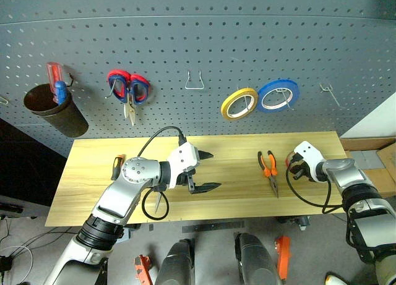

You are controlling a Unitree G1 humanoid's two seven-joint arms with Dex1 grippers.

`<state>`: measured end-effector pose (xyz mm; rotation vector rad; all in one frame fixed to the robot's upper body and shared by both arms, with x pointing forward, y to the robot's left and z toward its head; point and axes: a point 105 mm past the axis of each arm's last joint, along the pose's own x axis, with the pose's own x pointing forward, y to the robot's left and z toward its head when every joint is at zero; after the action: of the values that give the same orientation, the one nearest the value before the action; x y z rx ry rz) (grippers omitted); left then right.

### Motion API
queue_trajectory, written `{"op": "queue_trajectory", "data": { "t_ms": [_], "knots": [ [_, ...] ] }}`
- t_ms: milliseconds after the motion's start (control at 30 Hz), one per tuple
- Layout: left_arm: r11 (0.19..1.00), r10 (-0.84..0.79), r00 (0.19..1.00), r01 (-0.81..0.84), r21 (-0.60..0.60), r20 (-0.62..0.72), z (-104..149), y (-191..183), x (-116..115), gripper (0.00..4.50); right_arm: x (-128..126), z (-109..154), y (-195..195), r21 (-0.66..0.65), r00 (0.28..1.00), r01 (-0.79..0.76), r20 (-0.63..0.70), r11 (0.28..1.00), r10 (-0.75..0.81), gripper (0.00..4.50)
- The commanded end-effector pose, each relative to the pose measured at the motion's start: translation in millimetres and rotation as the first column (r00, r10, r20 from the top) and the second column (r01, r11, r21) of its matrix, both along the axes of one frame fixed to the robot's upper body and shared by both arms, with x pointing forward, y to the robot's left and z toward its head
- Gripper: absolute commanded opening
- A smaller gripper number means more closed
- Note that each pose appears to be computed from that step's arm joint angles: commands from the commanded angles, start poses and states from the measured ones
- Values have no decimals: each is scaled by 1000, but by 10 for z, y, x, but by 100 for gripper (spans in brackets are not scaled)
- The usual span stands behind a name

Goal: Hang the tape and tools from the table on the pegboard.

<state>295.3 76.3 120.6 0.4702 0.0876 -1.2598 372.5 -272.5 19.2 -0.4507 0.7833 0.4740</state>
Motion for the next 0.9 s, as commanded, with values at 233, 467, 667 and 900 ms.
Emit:
{"op": "queue_trajectory", "data": {
  "t_ms": [233,467,667,900],
  "knots": [
    [999,-43,998,44,-24,51,117,-78,-35,450,-137,160,-211,-15,970,126,212,992,-120,2],
    [997,-62,995,65,-45,83,204,-125,-36,450,-662,706,81,-13,834,205,526,979,-168,2],
    [986,-37,979,68,-153,200,509,-265,46,450,-886,1506,592,-82,552,207,832,975,-47,2],
    [949,6,980,57,-309,200,819,-382,82,450,-634,2066,573,-66,404,201,915,977,-21,2]
  ]
}}
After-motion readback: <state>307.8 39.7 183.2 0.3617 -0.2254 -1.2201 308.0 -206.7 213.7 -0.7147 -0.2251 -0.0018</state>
